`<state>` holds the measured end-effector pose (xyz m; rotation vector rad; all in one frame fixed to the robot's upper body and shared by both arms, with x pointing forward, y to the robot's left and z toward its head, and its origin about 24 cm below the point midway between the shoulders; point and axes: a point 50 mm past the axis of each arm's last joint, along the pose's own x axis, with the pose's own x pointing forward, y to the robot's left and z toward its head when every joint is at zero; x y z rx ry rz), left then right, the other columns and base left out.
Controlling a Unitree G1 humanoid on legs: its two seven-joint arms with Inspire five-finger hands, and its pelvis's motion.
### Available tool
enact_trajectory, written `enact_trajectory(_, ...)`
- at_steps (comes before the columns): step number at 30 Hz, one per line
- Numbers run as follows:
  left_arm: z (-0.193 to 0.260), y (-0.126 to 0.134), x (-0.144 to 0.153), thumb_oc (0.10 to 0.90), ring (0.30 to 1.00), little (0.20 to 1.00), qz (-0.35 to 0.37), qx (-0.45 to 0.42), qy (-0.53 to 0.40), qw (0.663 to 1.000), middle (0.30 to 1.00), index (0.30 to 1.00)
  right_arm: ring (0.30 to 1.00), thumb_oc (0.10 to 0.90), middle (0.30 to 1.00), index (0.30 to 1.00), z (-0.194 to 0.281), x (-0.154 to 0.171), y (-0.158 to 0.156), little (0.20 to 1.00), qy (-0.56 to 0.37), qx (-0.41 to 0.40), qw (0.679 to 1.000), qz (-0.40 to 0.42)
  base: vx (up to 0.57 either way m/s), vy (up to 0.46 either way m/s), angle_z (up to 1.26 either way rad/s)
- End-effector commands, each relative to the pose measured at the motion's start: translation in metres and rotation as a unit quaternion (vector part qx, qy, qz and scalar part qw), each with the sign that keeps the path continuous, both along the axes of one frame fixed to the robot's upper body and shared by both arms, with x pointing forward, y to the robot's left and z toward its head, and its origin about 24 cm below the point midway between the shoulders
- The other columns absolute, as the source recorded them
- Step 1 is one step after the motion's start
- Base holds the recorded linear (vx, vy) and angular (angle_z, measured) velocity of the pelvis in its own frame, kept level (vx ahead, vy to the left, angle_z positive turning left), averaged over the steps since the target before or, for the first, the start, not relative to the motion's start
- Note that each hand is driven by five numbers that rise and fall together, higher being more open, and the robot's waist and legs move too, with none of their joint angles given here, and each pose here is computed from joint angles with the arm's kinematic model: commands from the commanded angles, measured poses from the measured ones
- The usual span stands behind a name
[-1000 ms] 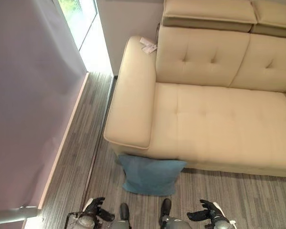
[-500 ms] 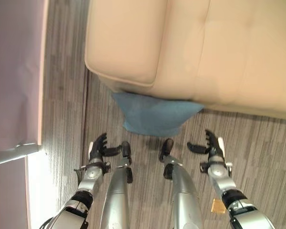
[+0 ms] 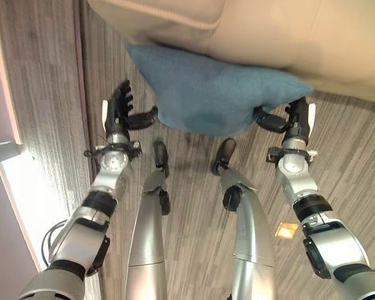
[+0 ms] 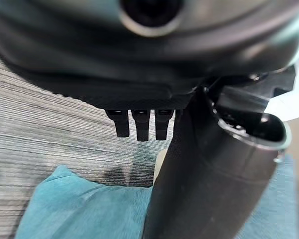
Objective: Pick up all the scattered cushions and arrange them neatly on the sofa.
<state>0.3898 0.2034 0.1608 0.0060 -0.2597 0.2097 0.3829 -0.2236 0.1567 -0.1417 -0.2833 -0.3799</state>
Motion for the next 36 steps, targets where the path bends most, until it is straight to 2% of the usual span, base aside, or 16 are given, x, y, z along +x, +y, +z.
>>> enact_trajectory(1, -0.021, 0.011, -0.015, 0.800, 0.900, 0.900, 0.014, -0.016, -0.008, 1.000, 0.900, 0.900, 0.900, 0.800, 0.900, 0.900, -0.022, -0.016, -0.005, 0.900, 0.004, -0.015, 0.999, 0.032, 0.00, 0.000, 0.00)
enact_trajectory(8, 0.003, 0.002, -0.009, 0.800, 0.900, 0.900, -0.034, 0.024, -0.037, 0.998, 0.900, 0.900, 0.900, 0.800, 0.900, 0.900, -0.003, -0.012, 0.000, 0.900, -0.017, -0.025, 0.996, 0.089, 0.00, -0.003, 0.01)
enact_trajectory(10, 0.021, -0.006, -0.006, 0.800, 0.900, 0.900, -0.056, 0.044, -0.059, 0.996, 0.900, 0.900, 0.900, 0.800, 0.900, 0.900, 0.017, -0.007, 0.007, 0.900, -0.037, -0.051, 0.991, 0.114, 0.00, -0.018, 0.05)
enact_trajectory(16, 0.057, -0.014, 0.000, 0.800, 0.900, 0.900, -0.058, 0.104, -0.099, 0.988, 0.900, 0.900, 0.900, 0.800, 0.900, 0.900, 0.062, -0.001, 0.027, 0.900, -0.091, -0.108, 0.979, 0.149, 0.00, -0.003, 0.01)
enact_trajectory(22, 0.071, -0.019, 0.005, 0.800, 0.900, 0.900, -0.052, 0.125, -0.107, 0.985, 0.900, 0.900, 0.900, 0.800, 0.900, 0.900, 0.086, 0.000, 0.041, 0.900, -0.129, -0.109, 0.973, 0.159, 0.00, 0.000, 0.00)
enact_trajectory(26, 0.083, -0.035, 0.006, 0.800, 0.900, 0.900, -0.069, 0.139, -0.126, 0.980, 0.900, 0.900, 0.900, 0.800, 0.900, 0.900, 0.098, -0.001, 0.055, 0.900, -0.153, -0.096, 0.967, 0.177, 0.00, 0.000, 0.00)
enact_trajectory(29, 0.091, -0.062, 0.006, 0.800, 0.900, 0.900, -0.094, 0.132, -0.146, 0.976, 0.900, 0.900, 0.900, 0.800, 0.900, 0.900, 0.107, -0.001, 0.077, 0.900, -0.174, -0.078, 0.962, 0.196, 0.00, 0.000, 0.00)
enact_trajectory(31, 0.093, -0.069, 0.005, 0.800, 0.900, 0.900, -0.101, 0.129, -0.151, 0.975, 0.900, 0.900, 0.900, 0.800, 0.900, 0.900, 0.110, -0.002, 0.083, 0.900, -0.180, -0.075, 0.960, 0.203, 0.00, 0.000, 0.00)
enact_trajectory(33, 0.095, -0.092, 0.004, 0.800, 0.900, 0.900, -0.124, 0.115, -0.159, 0.973, 0.900, 0.900, 0.900, 0.800, 0.900, 0.900, 0.119, -0.004, 0.100, 0.900, -0.200, -0.059, 0.953, 0.222, 0.00, 0.000, 0.00)
enact_trajectory(36, 0.095, -0.106, 0.002, 0.800, 0.900, 0.900, -0.142, 0.100, -0.162, 0.971, 0.900, 0.900, 0.900, 0.800, 0.900, 0.900, 0.127, -0.006, 0.111, 0.900, -0.215, -0.038, 0.947, 0.236, 0.00, 0.000, 0.00)
